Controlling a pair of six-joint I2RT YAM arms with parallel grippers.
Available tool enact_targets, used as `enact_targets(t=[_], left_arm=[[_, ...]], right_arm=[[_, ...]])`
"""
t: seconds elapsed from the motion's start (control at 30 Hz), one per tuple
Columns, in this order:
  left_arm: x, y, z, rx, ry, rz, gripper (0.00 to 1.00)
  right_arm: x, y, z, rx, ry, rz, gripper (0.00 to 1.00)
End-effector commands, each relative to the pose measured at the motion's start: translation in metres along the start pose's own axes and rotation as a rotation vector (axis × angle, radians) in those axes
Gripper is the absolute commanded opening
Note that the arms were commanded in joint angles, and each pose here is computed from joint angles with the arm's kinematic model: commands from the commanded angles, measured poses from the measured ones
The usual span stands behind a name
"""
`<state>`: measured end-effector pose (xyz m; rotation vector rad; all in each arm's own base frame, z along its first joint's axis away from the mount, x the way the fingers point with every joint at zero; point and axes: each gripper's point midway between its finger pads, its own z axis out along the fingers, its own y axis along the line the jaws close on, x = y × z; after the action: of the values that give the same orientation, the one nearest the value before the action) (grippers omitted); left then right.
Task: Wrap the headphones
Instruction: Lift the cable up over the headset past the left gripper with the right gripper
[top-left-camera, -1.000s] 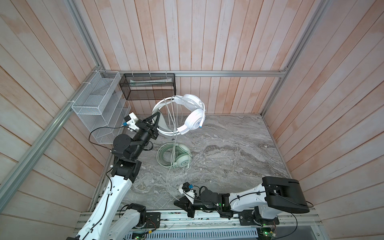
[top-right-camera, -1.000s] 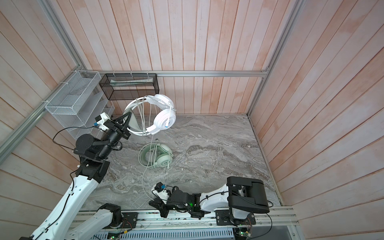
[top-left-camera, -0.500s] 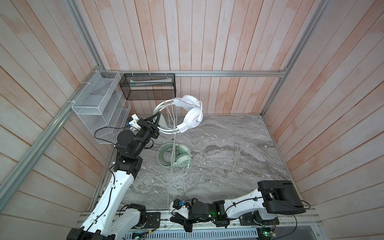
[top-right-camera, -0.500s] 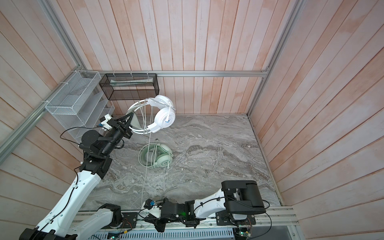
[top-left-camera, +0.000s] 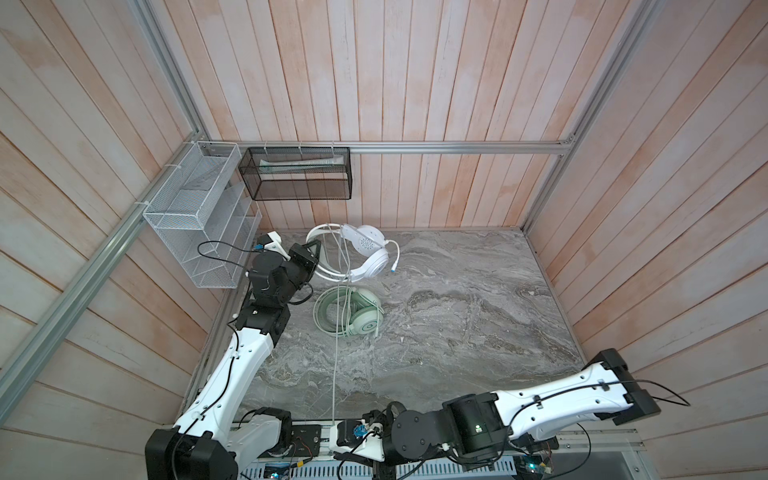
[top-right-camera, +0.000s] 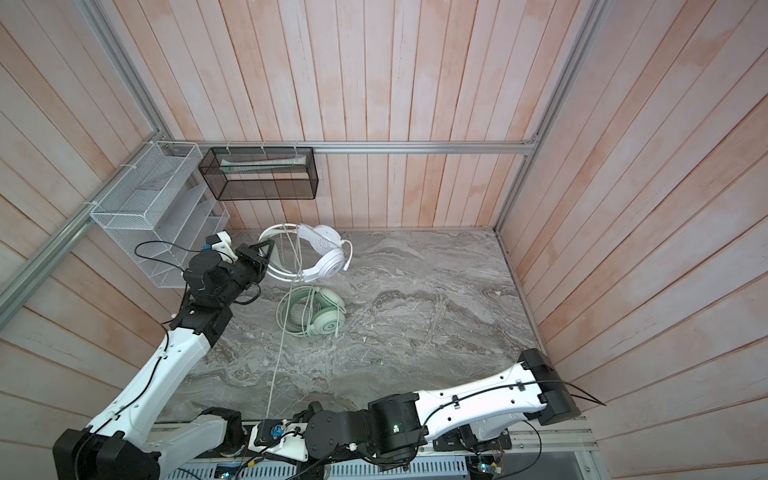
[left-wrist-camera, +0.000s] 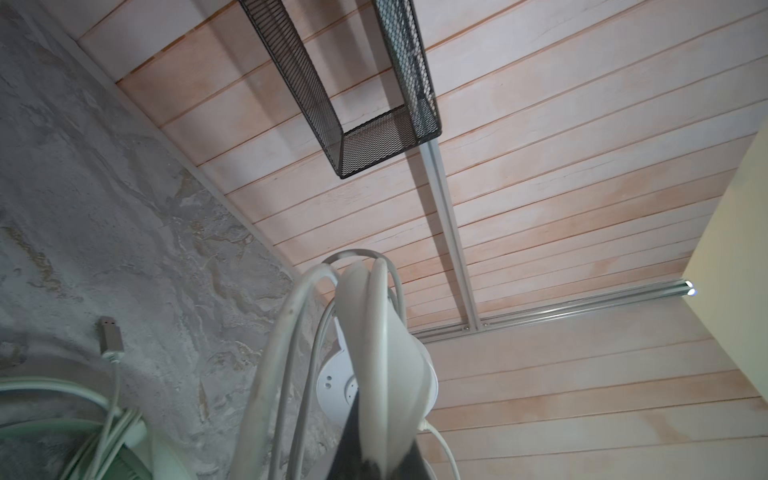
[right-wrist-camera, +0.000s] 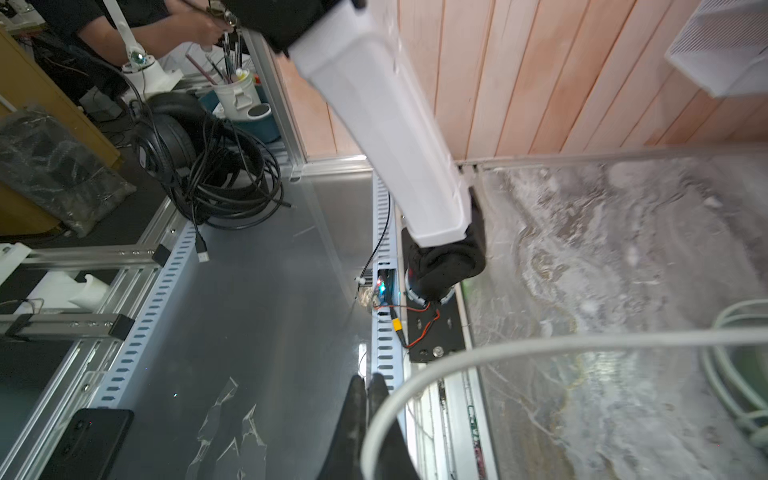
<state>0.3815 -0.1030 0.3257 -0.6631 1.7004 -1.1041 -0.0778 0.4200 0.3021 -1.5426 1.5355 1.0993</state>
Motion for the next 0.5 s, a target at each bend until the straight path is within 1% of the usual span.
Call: enact_targets(t=[0.0, 0.13, 0.23, 0.33, 0.47], left_arm=[[0.011, -0.008, -0.005, 0.054, 0.013, 0.209, 0.00], [0.030, -0.006, -0.015, 0.076, 0.039, 0.357, 0.00], [0.046, -0.010, -0.024, 0.119, 0.069, 0.439, 0.00], [0.062, -0.015, -0.034, 0.180, 0.120, 0.478, 0.00], [0.075, -0.020, -0.053, 0.237, 0.166, 0.524, 0.00]], right_arm=[[0.006, -0.027, -0.042, 0.151, 0.148, -0.121, 0.00], [-0.037, -0.042, -0.084, 0.243, 0.117, -0.184, 0.00], [-0.059, -0.054, -0.107, 0.308, 0.097, -0.232, 0.00], [-0.075, -0.065, -0.128, 0.357, 0.081, -0.262, 0.00], [-0.096, -0.087, -0.162, 0.433, 0.031, -0.268, 0.00]])
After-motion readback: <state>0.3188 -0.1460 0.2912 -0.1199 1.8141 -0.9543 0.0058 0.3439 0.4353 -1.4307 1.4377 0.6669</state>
